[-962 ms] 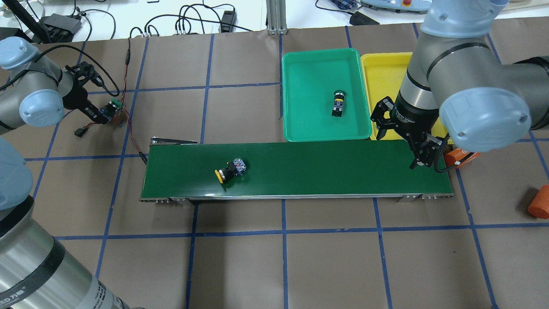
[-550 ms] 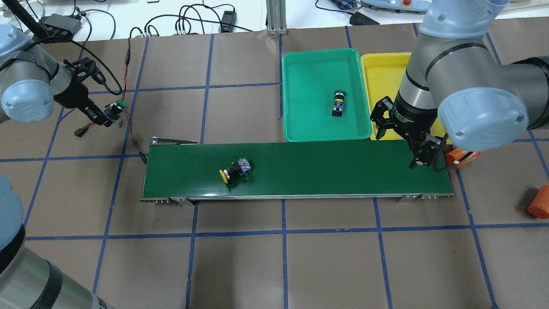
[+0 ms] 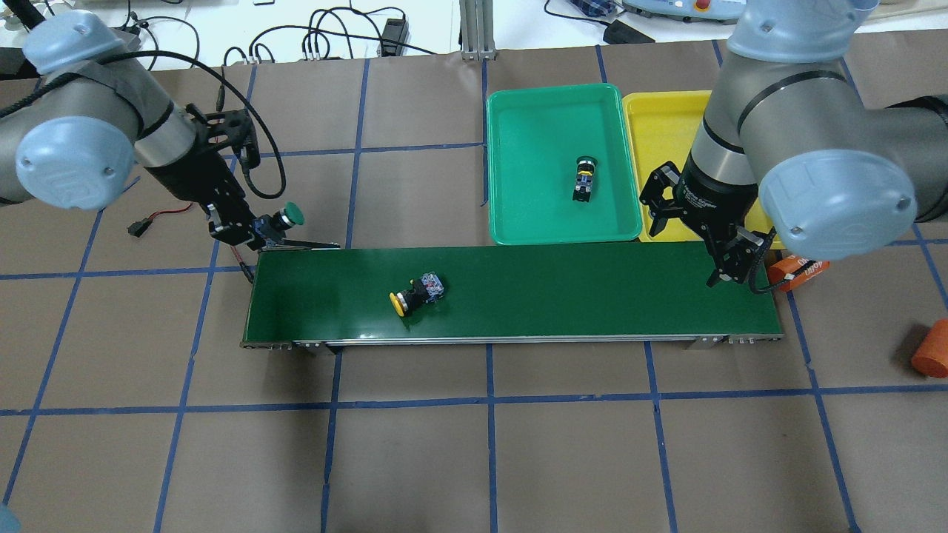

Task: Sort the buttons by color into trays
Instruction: 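Grasp a green-capped button with the left gripper and carry it onto the belt, then open the left gripper on the belt and raise it away while the right gripper lowers, then grasp the yellow button on the belt with the right gripper, then carry the yellow button into the yellow tray and open the right gripper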

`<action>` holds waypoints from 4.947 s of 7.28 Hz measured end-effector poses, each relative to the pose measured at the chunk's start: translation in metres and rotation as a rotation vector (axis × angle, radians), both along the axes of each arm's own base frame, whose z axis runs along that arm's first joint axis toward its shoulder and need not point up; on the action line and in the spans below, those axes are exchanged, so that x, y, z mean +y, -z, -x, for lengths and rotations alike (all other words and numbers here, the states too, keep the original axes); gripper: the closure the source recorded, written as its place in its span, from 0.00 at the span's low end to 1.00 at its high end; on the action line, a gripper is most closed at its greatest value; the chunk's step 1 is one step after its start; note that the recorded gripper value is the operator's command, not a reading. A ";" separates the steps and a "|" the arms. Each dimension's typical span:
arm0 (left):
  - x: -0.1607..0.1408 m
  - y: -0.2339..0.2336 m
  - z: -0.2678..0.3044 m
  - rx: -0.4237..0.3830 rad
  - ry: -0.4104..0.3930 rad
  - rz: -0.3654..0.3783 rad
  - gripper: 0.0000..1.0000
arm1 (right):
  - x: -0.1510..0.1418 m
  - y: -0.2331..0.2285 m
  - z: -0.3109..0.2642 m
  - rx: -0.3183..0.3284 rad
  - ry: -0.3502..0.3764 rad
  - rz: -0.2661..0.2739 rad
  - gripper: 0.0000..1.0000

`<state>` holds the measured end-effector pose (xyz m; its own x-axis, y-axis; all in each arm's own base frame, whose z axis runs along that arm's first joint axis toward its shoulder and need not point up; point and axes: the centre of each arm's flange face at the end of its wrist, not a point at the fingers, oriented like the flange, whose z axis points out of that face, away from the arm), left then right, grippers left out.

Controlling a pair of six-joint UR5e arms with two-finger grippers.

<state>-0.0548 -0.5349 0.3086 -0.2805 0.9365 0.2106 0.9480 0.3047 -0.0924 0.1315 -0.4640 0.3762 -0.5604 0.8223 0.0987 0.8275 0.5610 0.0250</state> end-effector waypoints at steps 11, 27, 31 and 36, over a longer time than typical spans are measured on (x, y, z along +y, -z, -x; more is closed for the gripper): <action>0.029 -0.153 0.103 -0.072 -0.452 0.117 0.00 | 0.003 0.015 -0.029 -0.053 0.114 0.007 0.00; 0.002 -0.203 0.083 -0.175 -1.270 0.127 0.00 | 0.006 0.093 -0.149 -0.094 0.082 0.155 0.00; 0.007 -0.202 0.082 -0.176 -1.271 0.127 0.00 | 0.008 0.108 -0.160 -0.099 0.084 0.153 0.00; 0.010 -0.205 0.081 -0.178 -1.272 0.136 0.00 | 0.006 0.134 -0.168 -0.077 0.069 0.114 0.41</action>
<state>-0.1362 -0.5249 0.5141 -1.0000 0.0029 0.0031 0.0025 0.9952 -0.0975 0.2998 -0.4582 0.2419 -0.5048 0.8623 -0.0391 0.8620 0.5060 0.0295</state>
